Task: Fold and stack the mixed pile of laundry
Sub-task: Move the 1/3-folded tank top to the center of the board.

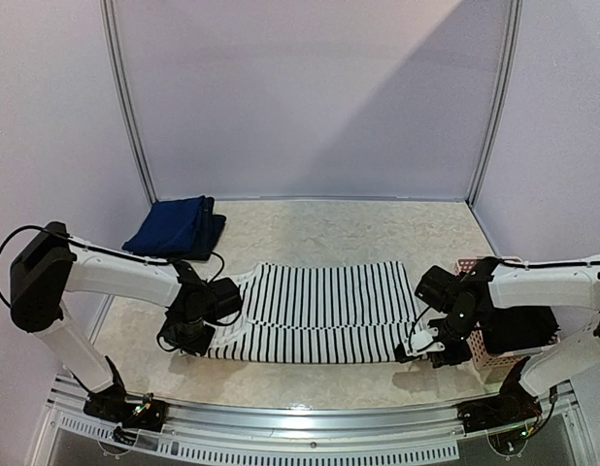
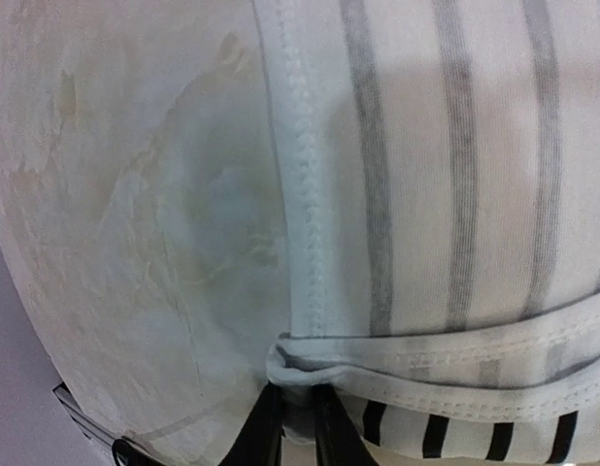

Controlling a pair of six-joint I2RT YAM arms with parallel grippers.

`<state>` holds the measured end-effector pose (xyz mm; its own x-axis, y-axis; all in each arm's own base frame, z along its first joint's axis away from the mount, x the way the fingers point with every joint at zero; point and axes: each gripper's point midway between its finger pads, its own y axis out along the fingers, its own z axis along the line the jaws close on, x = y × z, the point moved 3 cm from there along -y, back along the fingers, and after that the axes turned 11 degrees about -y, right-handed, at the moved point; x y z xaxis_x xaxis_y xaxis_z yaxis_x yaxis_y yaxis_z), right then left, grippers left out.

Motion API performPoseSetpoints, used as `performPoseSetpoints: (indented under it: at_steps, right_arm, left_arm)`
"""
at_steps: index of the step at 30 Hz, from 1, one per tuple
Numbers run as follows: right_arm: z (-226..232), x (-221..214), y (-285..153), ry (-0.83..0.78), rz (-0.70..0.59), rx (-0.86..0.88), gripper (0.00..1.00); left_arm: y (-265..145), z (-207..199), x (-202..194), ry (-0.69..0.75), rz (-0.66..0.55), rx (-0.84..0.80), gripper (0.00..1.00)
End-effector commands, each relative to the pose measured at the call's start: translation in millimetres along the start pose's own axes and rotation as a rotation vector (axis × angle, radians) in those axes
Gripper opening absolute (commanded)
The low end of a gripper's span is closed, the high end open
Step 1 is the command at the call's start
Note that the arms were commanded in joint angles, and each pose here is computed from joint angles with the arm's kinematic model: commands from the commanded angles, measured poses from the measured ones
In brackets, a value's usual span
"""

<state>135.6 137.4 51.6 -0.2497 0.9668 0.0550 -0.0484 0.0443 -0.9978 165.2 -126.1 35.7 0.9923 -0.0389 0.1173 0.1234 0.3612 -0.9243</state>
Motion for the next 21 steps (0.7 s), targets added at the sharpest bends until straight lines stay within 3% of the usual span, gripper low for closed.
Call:
performPoseSetpoints:
  at_steps: [1,6,11,15,21]
  right_arm:
    - [15.6,-1.0,-6.5,-0.001,-0.012,0.042,0.15]
    - [15.7,6.4,-21.0,-0.003,-0.060,0.039,0.16]
    - [-4.4,29.3,-75.0,0.016,-0.224,-0.051,0.16]
    - [-47.6,32.1,-118.2,0.098,-0.337,-0.102,0.19]
    - [-141.3,4.2,-147.1,0.322,-0.454,-0.160,0.22]
  left_arm:
    - [17.5,9.4,-53.1,0.013,0.195,0.072,0.14]
    - [-2.2,8.6,-46.2,0.006,0.135,0.045,0.15]
    - [-73.8,-0.1,12.6,0.028,-0.068,-0.046,0.24]
    - [-113.2,2.0,62.3,0.018,-0.155,-0.144,0.28]
    - [-129.9,22.4,129.7,0.009,-0.263,-0.209,0.40]
